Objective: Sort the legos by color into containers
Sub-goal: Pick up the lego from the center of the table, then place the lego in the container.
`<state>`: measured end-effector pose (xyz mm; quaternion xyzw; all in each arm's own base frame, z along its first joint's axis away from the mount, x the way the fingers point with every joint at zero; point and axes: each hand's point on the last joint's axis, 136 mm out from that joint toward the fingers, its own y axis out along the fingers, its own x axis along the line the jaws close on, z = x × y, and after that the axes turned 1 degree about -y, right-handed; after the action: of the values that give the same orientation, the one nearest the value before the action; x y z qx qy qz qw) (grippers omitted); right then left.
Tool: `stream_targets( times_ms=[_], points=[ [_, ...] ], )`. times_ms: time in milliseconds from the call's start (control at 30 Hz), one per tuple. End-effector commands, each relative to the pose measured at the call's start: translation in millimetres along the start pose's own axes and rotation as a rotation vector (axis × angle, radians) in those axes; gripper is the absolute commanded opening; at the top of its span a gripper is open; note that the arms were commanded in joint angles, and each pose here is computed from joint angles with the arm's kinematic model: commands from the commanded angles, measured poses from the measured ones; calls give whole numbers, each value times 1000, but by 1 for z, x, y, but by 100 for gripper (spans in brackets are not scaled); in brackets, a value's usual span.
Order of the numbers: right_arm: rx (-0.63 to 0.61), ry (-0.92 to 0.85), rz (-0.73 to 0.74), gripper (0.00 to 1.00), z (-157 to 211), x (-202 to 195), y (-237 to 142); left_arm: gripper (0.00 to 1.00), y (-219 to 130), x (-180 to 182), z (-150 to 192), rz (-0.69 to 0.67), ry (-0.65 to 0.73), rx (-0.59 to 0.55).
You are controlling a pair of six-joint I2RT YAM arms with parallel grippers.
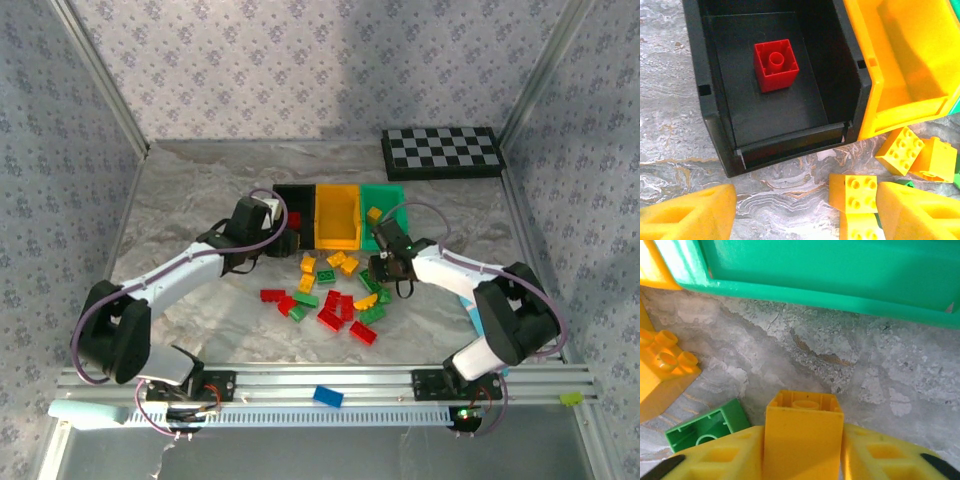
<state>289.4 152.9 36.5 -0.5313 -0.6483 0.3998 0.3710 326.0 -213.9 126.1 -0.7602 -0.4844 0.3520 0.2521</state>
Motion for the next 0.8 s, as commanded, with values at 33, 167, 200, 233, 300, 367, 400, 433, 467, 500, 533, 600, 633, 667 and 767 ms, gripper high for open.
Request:
stream_targets(
  times_ms=[33,167,200,233,300,367,400,433,467,500,533,600,633,667,767],
  points=[
    [-15,-5,19,34,-3,0,-2,74,-3,-15,-9,26,27,-23],
    [-79,-19,5,34,-18,3,-25,74,-6,-13,-4,18,32,-17],
    [-96,-22,8,34,-23,2,-31,74,-7,-13,-2,15,33,-13],
    [-124,-22,7,34,-32,1,-40,74,-8,-11,1,10,34,-7],
    [-174,-15,6,34,-49,-2,-56,74,-11,-8,7,-1,35,5],
    [-226,5,8,34,-70,-9,-67,74,-13,-3,16,-17,31,19],
    [-245,18,7,34,-79,-13,-69,74,-14,-1,19,-23,26,21],
    [-257,34,5,34,-88,-17,-69,75,-13,3,24,-29,18,29],
    [-267,53,1,34,-97,-21,-69,76,-14,5,28,-33,13,40],
    [-279,64,-3,34,-104,-23,-69,76,-14,6,32,-37,9,51],
    [-295,76,0,34,-112,-26,-68,76,-15,7,36,-37,5,62],
    [-309,95,-5,35,-125,-27,-64,76,-18,8,42,-36,-4,72],
    [-302,98,-6,37,-129,-27,-58,76,-20,10,45,-35,-10,73],
    [-291,97,-7,38,-133,-26,-53,76,-22,11,47,-33,-10,70],
    [-254,83,-21,58,-135,-19,-40,79,-30,14,56,-32,-12,87]
  ],
)
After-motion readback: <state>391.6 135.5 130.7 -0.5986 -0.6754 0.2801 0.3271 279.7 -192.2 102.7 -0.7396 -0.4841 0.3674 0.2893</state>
